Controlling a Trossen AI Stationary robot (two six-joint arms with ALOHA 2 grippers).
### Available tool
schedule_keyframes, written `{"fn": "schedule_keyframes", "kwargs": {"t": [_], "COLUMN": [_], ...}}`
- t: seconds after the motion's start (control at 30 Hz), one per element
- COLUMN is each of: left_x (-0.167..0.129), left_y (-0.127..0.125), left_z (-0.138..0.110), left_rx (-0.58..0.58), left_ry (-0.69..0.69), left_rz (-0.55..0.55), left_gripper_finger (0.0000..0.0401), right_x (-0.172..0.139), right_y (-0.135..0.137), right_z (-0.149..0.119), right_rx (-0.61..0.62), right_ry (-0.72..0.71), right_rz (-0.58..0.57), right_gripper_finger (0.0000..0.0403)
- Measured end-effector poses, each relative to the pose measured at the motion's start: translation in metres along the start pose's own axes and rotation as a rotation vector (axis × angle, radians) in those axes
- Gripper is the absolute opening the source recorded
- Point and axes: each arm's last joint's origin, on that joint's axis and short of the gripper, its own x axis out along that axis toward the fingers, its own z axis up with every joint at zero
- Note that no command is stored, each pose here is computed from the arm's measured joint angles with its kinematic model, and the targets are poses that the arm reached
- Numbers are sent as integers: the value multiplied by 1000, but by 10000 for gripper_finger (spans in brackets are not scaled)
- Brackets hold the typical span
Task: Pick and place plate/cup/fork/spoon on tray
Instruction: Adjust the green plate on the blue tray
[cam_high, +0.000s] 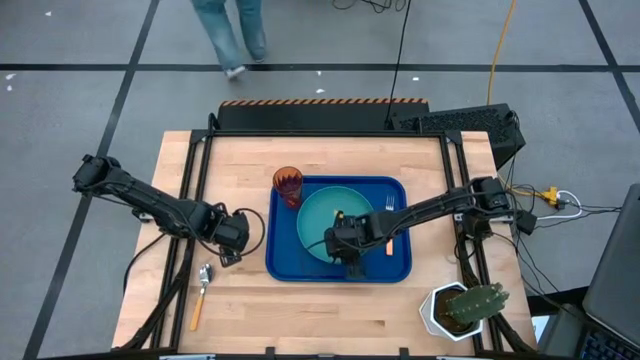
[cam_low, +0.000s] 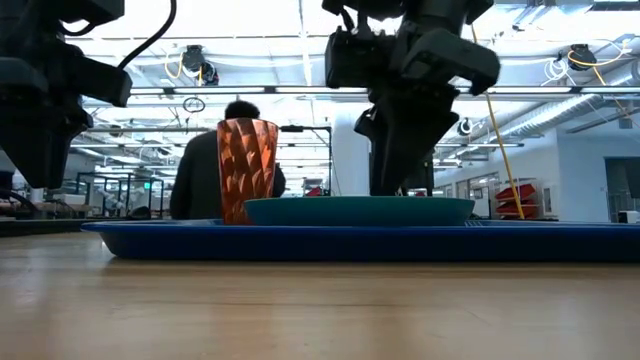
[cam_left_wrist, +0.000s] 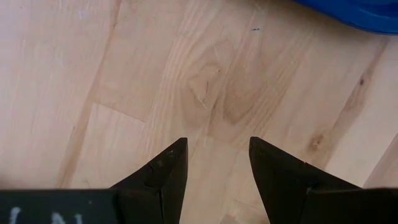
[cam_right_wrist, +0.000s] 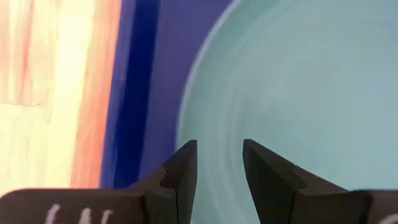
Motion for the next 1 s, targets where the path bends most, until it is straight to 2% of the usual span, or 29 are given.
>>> {"fn": "schedule_keyframes", "kwargs": {"t": [0.37, 0.57, 1.0], "left_x": [0, 0, 0], "left_y": [0, 0, -2], "left_z": [0, 0, -1], "left_rx": [1, 2, 15], "left_ry": [-1, -7, -8], "left_rz": [0, 7, 4], "left_gripper_finger": [175, 175, 175], "right_x": [0, 1, 7], "right_y": [4, -2, 4], "right_z": [0, 0, -3], "right_rx": [7, 13, 46], "right_ry": [-4, -17, -29], "right_rz": [0, -75, -17], "right_gripper_finger": [121, 121, 121]}}
